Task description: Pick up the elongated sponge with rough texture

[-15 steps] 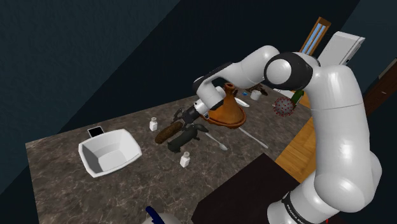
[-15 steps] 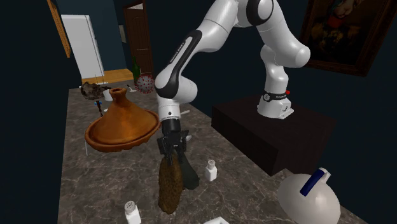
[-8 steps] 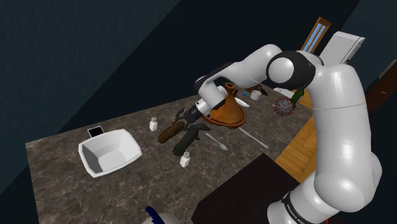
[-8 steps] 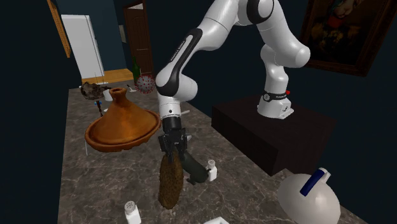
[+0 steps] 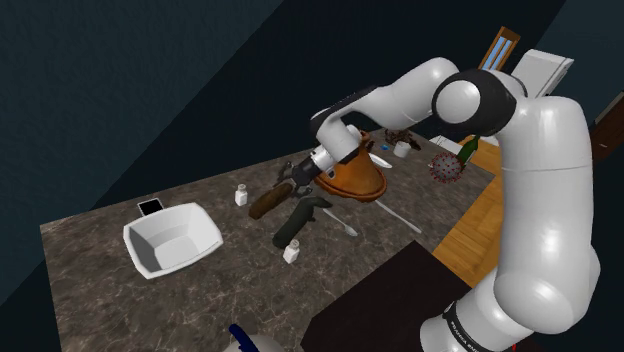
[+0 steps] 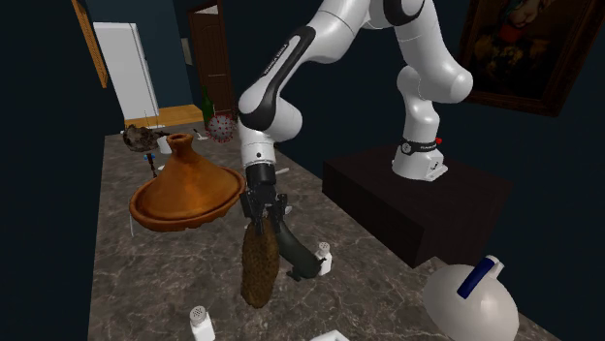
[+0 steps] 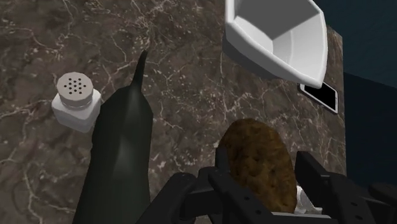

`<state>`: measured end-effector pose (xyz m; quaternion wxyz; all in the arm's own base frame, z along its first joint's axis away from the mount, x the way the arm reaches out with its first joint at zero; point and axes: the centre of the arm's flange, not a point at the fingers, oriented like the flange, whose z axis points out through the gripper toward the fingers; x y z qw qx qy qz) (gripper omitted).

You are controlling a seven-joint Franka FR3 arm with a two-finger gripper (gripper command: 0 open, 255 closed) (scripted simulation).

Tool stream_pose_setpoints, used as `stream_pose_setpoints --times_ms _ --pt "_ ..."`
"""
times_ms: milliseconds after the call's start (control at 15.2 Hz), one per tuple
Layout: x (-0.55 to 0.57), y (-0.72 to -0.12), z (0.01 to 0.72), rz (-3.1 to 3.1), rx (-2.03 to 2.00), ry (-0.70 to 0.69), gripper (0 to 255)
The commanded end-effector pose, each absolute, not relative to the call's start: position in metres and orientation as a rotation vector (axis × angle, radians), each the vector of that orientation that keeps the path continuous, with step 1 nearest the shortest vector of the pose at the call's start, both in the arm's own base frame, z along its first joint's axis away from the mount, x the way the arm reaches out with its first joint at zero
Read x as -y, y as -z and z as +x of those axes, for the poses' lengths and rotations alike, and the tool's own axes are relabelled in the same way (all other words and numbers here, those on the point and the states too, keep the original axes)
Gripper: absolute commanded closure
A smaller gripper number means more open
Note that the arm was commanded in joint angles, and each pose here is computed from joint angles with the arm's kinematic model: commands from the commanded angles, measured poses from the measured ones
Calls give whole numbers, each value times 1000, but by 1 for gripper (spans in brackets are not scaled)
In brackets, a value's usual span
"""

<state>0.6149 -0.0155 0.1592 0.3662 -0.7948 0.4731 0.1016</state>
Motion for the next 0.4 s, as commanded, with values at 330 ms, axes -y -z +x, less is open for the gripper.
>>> stream_pose_setpoints --times_ms 330 --pt "15 -188 616 -2043 -1215 -260 255"
